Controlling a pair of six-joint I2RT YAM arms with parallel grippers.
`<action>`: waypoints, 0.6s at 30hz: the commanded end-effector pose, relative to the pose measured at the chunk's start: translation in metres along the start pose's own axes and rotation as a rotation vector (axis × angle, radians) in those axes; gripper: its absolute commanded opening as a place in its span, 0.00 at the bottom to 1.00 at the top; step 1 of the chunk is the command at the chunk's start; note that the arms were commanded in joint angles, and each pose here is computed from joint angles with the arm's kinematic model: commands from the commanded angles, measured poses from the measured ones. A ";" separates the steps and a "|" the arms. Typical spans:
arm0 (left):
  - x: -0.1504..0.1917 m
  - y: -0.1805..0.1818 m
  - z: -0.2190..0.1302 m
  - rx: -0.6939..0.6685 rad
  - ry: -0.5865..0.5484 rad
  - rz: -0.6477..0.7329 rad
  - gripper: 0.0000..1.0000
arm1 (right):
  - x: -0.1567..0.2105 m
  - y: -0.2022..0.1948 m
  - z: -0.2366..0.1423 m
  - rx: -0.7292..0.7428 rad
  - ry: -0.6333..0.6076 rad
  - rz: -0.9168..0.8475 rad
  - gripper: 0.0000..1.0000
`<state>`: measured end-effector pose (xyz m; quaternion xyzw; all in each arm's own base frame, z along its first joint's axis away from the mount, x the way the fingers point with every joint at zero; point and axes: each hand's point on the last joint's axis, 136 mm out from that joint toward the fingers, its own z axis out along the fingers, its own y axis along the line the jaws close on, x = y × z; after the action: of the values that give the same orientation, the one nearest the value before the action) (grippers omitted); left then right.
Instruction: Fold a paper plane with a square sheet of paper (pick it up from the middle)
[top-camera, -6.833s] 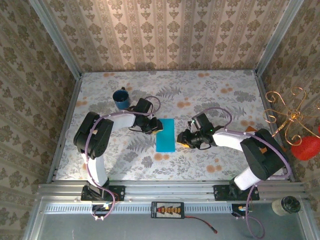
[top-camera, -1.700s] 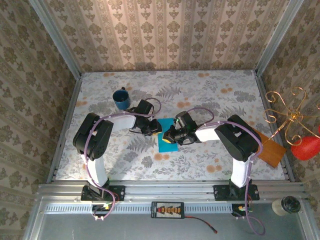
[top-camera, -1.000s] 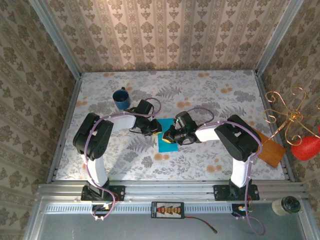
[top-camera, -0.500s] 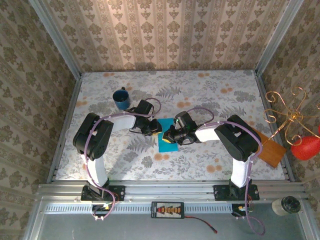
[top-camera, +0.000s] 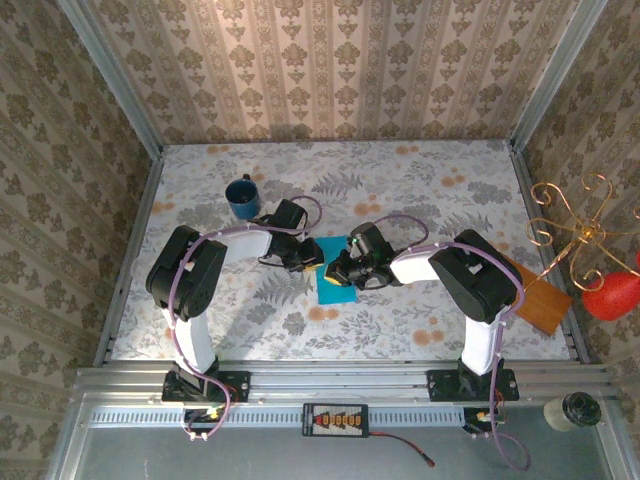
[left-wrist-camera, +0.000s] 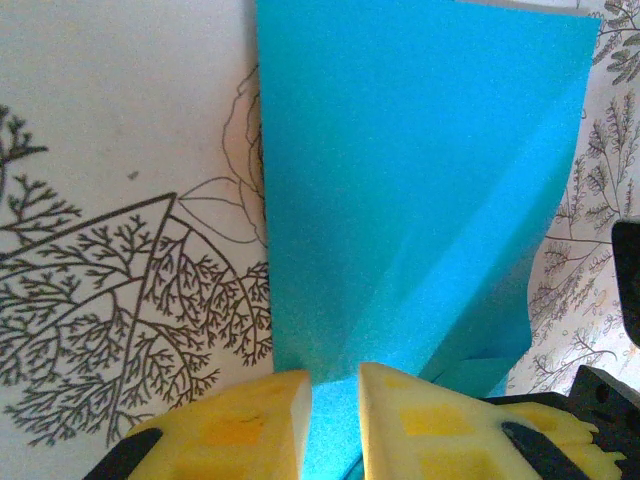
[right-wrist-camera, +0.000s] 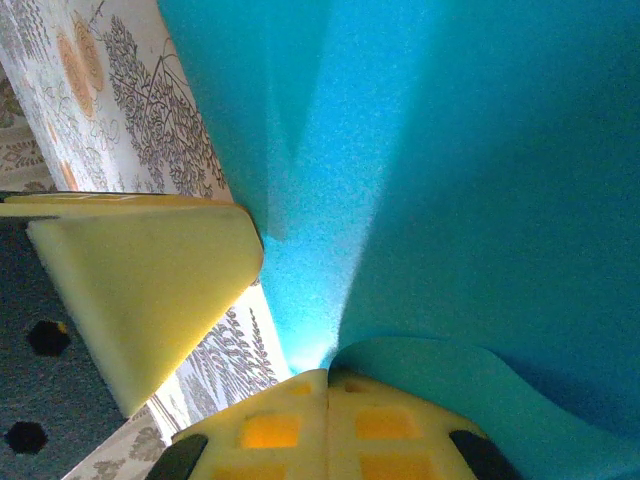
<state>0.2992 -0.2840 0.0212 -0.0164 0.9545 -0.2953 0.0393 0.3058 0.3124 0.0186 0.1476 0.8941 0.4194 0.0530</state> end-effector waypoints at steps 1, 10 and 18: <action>0.023 0.035 0.017 -0.112 0.074 -0.060 0.22 | -0.003 -0.015 -0.001 0.058 -0.035 0.017 0.03; 0.021 0.032 0.014 -0.106 0.065 -0.058 0.22 | 0.001 -0.034 0.000 0.129 -0.031 0.036 0.03; 0.004 0.006 -0.003 -0.054 0.008 -0.029 0.22 | 0.002 -0.047 -0.001 0.177 -0.036 0.048 0.05</action>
<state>0.3001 -0.2845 0.0233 -0.0185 0.9545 -0.2953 0.0386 0.3067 0.3099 0.0161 0.1509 0.8977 0.4095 0.0598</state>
